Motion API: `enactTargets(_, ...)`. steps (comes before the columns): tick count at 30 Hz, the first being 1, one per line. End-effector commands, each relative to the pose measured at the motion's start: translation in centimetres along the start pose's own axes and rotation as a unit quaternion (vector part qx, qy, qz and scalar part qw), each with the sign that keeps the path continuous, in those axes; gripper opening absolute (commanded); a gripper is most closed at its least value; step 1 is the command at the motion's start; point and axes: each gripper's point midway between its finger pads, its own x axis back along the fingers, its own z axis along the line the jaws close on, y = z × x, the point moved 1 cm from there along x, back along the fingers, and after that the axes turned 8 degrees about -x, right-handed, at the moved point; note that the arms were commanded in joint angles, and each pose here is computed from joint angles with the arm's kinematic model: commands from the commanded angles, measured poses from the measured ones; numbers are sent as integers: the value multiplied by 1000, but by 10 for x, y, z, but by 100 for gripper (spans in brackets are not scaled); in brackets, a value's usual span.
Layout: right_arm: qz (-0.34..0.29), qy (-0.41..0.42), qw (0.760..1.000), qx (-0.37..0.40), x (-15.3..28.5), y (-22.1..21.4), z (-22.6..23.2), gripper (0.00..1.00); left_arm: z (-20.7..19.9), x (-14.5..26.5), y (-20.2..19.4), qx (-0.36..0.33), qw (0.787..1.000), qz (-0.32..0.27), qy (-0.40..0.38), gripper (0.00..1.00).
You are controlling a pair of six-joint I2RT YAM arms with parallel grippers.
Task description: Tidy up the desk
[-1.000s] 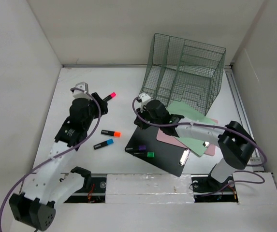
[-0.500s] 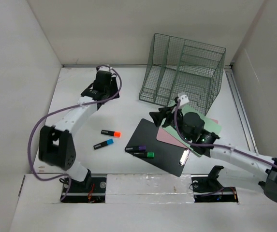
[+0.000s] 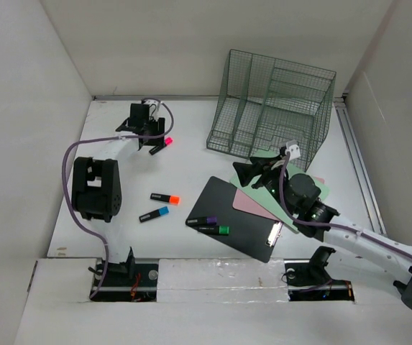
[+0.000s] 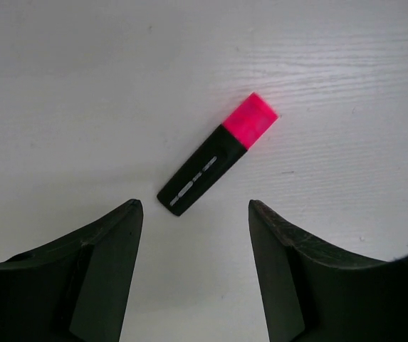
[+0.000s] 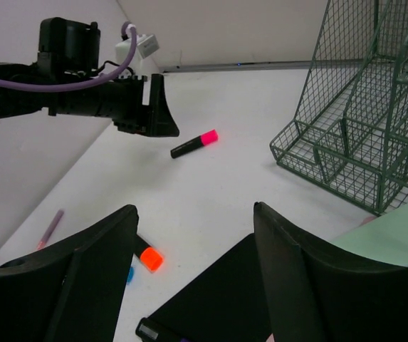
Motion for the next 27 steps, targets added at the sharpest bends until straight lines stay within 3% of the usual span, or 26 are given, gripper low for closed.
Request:
enactTargets(1,-39,8,999,-9,1,25,7,72,-20,-13,21,-78,995,-17,-55,57)
enactTargets(7,-40,12,999,-9,2,26,9,76,-23,-29,24,-104,992,-4,-72,64)
enactTargets(14,-31,8,999,-1,-2,20,7,78,-12,-48,29,-100,993,7,-67,65)
enactTargets(27,-35,3,999,-2,-2,23,4,75,-17,-62,-10,-104,992,44,-54,53)
